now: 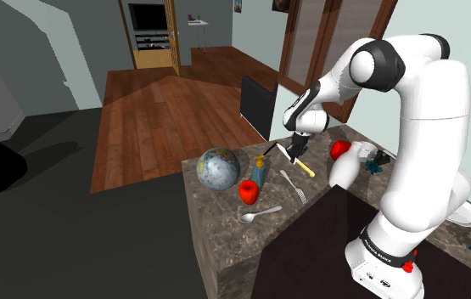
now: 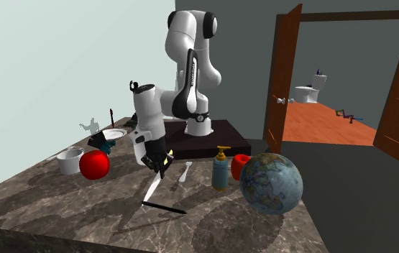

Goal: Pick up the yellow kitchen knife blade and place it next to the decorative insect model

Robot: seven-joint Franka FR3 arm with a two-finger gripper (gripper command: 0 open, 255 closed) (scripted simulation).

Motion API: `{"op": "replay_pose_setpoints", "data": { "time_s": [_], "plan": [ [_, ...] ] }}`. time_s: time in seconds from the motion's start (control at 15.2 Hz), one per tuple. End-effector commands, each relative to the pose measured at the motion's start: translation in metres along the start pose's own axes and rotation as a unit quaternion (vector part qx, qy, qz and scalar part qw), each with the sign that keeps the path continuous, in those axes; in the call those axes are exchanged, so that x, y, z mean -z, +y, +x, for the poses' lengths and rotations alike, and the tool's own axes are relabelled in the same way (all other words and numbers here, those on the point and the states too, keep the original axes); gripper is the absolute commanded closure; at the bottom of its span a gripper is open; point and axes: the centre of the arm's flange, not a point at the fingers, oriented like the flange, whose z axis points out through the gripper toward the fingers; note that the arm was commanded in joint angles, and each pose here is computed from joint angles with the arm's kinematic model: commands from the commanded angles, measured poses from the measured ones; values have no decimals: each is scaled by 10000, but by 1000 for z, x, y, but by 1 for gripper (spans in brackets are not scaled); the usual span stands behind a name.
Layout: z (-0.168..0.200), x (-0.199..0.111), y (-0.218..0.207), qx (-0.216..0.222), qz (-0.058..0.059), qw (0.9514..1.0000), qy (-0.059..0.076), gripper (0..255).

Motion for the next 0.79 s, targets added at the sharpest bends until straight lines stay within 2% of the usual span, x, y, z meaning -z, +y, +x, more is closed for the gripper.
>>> {"op": "replay_pose_setpoints", "data": {
  "time_s": [0.0,0.73],
  "plan": [
    [0,12,0,0,0,10000,-1,255],
    [-3,69,-5,0,0,10000,-1,255]
  ]
}}
